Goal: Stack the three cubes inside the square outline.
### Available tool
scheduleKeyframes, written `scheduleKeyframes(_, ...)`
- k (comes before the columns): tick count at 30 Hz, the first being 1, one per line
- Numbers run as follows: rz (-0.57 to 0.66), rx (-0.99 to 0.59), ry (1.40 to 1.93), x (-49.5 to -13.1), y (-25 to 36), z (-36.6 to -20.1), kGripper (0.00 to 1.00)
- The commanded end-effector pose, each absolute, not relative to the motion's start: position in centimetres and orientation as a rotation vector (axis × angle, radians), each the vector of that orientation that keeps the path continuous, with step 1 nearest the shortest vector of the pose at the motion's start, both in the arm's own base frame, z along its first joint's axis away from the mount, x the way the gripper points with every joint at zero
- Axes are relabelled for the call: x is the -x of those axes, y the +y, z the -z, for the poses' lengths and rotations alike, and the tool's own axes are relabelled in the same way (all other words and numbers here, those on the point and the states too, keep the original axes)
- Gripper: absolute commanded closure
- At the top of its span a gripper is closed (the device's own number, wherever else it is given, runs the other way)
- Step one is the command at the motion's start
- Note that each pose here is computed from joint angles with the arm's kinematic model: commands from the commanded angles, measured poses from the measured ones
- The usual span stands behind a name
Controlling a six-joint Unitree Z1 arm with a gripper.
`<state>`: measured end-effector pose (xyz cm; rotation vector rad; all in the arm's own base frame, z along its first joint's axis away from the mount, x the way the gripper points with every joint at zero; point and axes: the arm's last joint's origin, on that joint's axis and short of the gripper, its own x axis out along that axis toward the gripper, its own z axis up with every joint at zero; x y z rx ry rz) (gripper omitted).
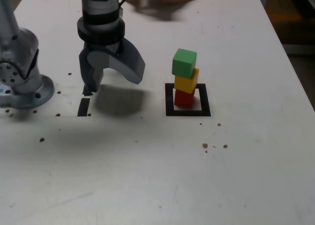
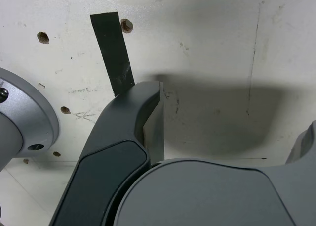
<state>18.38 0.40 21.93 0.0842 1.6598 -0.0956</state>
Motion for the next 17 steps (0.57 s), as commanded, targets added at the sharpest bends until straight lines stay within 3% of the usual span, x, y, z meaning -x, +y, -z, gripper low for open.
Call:
scheduleKeyframes(1,0.095,-0.082,1.671,-18.6,0.4,-21.6,0.01)
scheduleKeyframes(17,0.106,-0.111,1.642,-19.8,0.3,-21.3,0.01)
